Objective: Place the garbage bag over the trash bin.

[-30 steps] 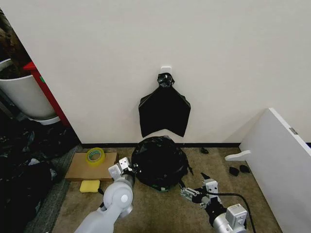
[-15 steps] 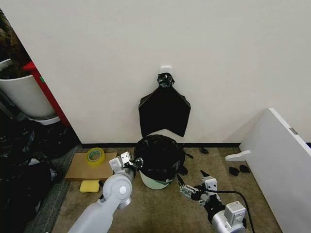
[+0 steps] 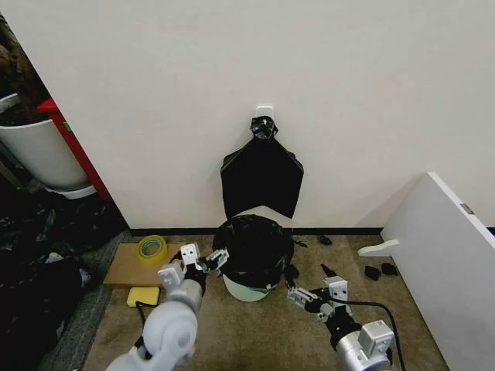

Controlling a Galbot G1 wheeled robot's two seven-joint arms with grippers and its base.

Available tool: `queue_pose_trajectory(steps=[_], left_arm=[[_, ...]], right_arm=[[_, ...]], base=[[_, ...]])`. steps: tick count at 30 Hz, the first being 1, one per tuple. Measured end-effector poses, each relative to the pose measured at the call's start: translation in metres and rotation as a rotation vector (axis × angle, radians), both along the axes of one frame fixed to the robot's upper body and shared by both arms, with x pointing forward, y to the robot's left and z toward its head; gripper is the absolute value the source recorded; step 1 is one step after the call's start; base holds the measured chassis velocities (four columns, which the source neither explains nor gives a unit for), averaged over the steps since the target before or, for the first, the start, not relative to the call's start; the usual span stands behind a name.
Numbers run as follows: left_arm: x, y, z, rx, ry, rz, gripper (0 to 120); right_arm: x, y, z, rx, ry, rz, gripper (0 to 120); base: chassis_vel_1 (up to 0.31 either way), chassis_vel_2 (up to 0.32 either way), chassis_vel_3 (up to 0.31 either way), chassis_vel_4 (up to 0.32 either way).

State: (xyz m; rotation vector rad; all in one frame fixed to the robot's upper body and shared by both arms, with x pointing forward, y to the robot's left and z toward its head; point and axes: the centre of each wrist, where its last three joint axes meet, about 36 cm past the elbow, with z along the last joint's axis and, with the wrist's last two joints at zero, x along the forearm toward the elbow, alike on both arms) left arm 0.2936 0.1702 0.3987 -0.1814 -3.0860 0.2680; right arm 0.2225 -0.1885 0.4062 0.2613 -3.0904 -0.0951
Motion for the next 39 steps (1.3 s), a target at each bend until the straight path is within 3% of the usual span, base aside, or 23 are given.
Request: queue_pose_trajectory(steps=[3,10,19,27,39], left_arm=[[-0.032,0.013,-0.031,0.148,-0.202,0.026,100],[-0.083,0.017,-0.038,0.145,-0.302,0.076,100],[-0.108,0.013,-0.045,0.152,-0.310,0.113,100],[-0.107,0.022,-0.035,0.143,-0.315,0.162,100],[-0.118,0.009,-0.039,0.116,-0.273,0.157,100]], right_arm=[[-0.004,0.011,-0.012,-0.021,-0.060,-0.092,100],[-0.012,0.026,-0.021,-0.060,-0.152,-0.144,100],[-0.019,0.026,-0.026,-0.069,-0.177,-0.147,100],[-0.023,0.026,-0.029,-0.075,-0.175,-0.141,100],[-0.026,0.032,-0.031,-0.068,-0.159,-0.128,100]], base=[[0.000,0.000,0.000,0.000],[0.000,0.000,0.000,0.000],[0.000,0.000,0.000,0.000],[0.000,0.000,0.000,0.000],[0.000,0.000,0.000,0.000]])
